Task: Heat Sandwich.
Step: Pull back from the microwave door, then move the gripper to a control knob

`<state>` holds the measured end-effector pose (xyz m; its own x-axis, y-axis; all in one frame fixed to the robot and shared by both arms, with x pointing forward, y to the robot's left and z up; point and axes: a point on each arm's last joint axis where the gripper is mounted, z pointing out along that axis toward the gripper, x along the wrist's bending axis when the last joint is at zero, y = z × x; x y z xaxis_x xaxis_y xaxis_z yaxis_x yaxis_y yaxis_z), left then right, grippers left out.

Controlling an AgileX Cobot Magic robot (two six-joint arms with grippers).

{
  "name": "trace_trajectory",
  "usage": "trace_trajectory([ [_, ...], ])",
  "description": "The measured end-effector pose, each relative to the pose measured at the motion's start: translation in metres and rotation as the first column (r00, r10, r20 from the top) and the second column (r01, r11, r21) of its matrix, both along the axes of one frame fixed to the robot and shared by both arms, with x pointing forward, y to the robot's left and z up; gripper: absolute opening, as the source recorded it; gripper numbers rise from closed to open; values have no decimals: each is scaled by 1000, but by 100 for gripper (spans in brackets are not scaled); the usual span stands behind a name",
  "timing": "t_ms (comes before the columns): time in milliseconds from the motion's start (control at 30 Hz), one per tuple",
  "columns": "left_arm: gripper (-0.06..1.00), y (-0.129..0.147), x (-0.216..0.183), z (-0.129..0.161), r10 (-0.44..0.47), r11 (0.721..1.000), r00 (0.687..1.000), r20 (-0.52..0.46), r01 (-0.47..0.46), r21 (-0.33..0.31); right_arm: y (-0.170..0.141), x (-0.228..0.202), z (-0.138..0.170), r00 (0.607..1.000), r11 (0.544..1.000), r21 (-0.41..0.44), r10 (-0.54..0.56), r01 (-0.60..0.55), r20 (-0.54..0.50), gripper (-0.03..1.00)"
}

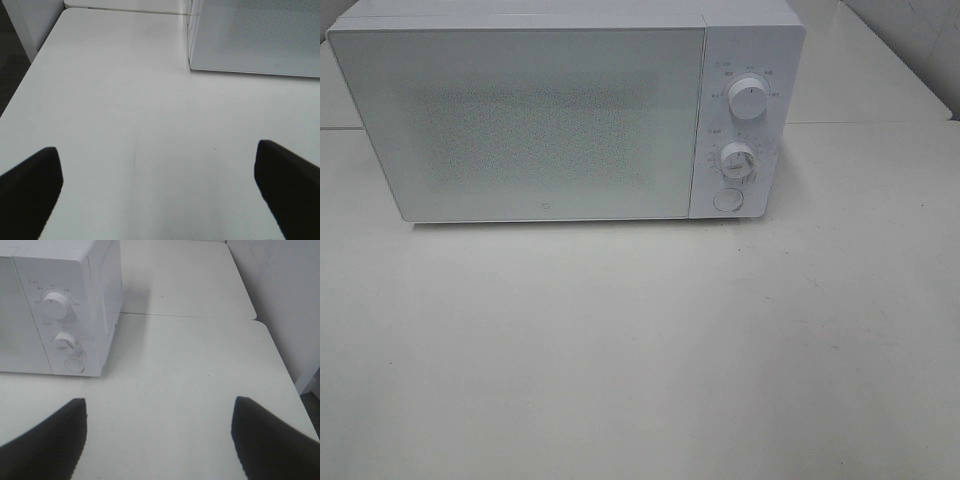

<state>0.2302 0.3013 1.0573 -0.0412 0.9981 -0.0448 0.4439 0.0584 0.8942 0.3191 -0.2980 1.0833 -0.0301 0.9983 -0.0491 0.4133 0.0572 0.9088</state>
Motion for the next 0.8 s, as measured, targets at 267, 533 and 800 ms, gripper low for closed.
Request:
trace_trajectory([
  [267, 99, 0, 0, 0, 0, 1000, 1000, 0, 0, 0, 2, 36, -4, 1000, 1000, -1, 6, -6, -12, 76],
  [533, 99, 0, 0, 0, 0, 1000, 1000, 0, 0, 0, 3, 70, -12, 1000, 1000, -1, 12, -12, -12, 76],
  [800, 99, 0, 0, 0, 0, 1000, 1000, 0, 0, 0, 5, 103, -25, 1000, 1000, 0, 18, -18, -13, 76],
])
